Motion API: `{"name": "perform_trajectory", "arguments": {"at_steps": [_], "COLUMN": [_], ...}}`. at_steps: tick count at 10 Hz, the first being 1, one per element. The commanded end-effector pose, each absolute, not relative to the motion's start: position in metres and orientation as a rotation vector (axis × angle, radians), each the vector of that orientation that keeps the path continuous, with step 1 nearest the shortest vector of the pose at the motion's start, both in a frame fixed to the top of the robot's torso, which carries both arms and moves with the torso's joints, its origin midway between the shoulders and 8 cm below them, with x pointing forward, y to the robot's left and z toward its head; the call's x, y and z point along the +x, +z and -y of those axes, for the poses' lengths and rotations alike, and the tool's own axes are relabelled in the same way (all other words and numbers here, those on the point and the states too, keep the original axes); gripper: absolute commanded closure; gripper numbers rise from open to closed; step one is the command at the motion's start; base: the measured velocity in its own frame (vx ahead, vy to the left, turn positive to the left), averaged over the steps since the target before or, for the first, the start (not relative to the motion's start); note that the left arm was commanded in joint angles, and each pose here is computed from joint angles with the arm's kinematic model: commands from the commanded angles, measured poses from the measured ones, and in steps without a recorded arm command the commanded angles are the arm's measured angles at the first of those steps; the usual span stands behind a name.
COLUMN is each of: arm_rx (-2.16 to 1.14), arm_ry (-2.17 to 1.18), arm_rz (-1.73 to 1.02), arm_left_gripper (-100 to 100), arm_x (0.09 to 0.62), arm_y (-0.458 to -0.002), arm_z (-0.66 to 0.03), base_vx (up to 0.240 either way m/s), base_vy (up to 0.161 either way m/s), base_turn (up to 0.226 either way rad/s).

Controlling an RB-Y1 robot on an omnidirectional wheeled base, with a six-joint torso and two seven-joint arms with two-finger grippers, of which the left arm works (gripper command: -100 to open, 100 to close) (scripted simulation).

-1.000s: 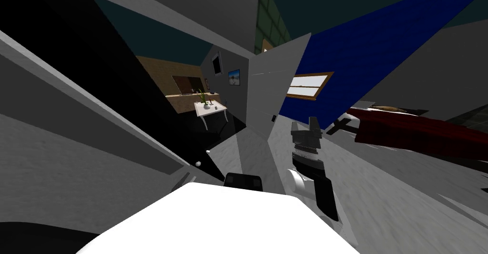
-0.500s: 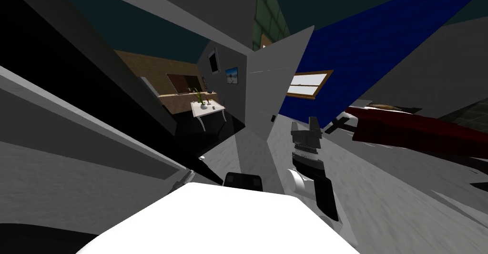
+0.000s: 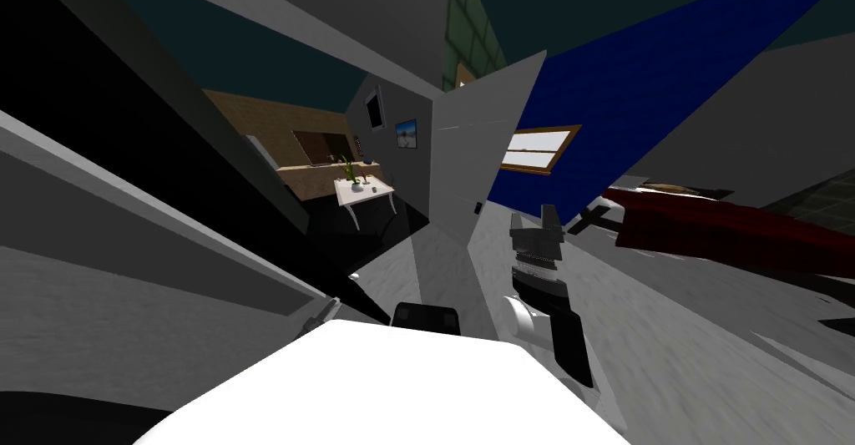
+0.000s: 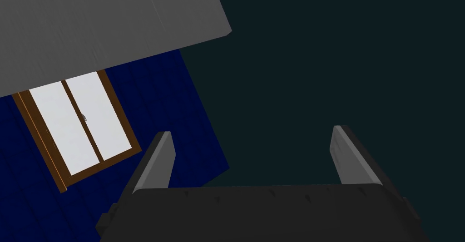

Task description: Pull the door open

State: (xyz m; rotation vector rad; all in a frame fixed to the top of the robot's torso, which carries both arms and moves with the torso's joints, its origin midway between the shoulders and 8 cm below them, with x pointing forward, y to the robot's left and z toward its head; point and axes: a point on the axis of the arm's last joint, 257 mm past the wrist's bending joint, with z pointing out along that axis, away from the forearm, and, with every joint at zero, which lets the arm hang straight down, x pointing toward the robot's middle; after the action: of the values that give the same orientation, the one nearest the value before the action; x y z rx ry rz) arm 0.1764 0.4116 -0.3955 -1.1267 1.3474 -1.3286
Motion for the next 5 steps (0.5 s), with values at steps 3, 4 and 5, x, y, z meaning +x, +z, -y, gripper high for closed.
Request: {"name": "perform_trajectory", "arguments": {"at_steps": [3,4,5], "arm_rx": [-1.09,-1.095,-1.131], "arm_ry": [-1.381,-1.375,-1.32], "arm_rz": [-1.448,-1.449,-1.479], "arm_left_gripper": [100,-100,-100], "arm_x": [0.179,0.168,0.161], "arm_y": [-0.404,-0.405,-0.415], "arm_z": [-0.39,-0.389,-0.4], "base_vx": [-0.077,-0.142,-0.11], "base_vy": [-0.029,0.04,0.058], "base_turn": [0.183,0.202,0.095]}}
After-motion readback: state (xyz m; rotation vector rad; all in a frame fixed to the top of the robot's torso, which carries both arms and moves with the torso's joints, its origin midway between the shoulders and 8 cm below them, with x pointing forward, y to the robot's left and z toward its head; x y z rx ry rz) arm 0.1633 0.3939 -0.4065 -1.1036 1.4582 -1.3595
